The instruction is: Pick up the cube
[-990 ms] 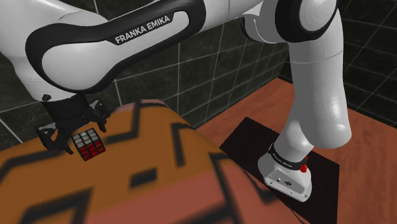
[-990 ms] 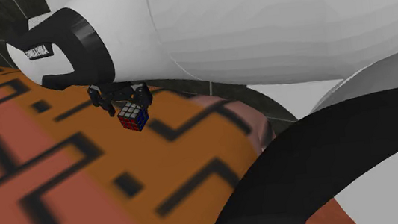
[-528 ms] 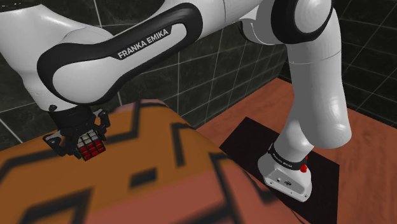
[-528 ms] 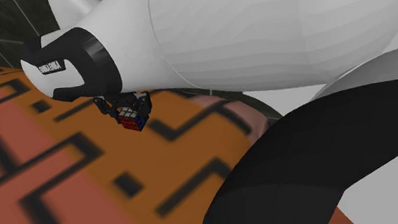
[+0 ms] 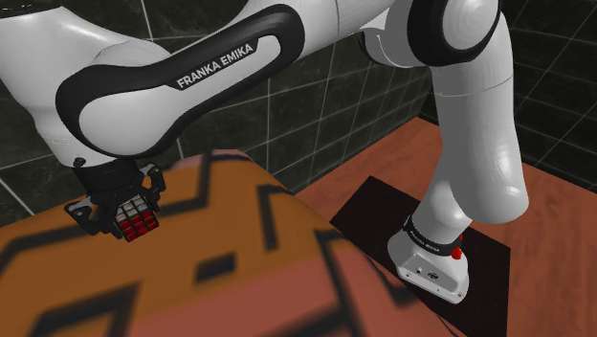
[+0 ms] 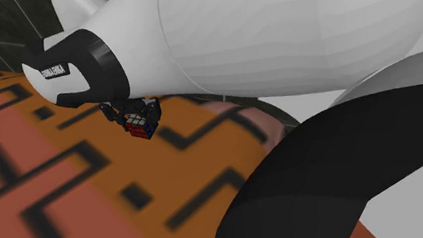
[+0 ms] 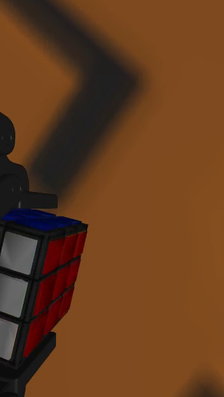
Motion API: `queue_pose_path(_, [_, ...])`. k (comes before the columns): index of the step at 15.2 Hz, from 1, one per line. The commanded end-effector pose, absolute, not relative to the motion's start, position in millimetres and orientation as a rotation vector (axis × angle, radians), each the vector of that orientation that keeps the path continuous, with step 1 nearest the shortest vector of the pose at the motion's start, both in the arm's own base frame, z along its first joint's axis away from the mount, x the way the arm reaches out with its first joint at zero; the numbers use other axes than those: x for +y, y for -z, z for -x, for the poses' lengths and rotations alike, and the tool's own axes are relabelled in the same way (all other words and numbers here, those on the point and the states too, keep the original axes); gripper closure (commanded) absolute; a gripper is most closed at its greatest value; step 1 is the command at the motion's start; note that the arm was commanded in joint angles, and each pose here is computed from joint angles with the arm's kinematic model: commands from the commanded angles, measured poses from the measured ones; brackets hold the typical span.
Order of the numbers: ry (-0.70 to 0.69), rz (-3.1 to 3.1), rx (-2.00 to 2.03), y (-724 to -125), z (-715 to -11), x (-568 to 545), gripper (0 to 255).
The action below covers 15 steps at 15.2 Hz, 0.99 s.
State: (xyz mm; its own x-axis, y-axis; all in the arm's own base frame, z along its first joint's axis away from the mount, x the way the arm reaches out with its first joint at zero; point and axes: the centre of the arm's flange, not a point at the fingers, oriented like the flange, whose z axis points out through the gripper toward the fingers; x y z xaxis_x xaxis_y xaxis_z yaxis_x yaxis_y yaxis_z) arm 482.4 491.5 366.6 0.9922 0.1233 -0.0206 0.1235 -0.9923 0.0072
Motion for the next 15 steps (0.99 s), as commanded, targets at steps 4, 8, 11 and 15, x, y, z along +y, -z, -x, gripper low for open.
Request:
queue_pose_path(4, [0.032, -3.127, 0.194, -387.4, -482.6, 491.6, 255])
queue_pose_path(8, [0.032, -3.127, 0.194, -408.5, -482.6, 491.6, 255])
queue_pose_path(11, [0.032, -3.127, 0.194, -424.3, -482.6, 491.6, 255])
queue_pose_path(15, [0.032, -3.127, 0.194, -445.4, -482.6, 491.6, 255])
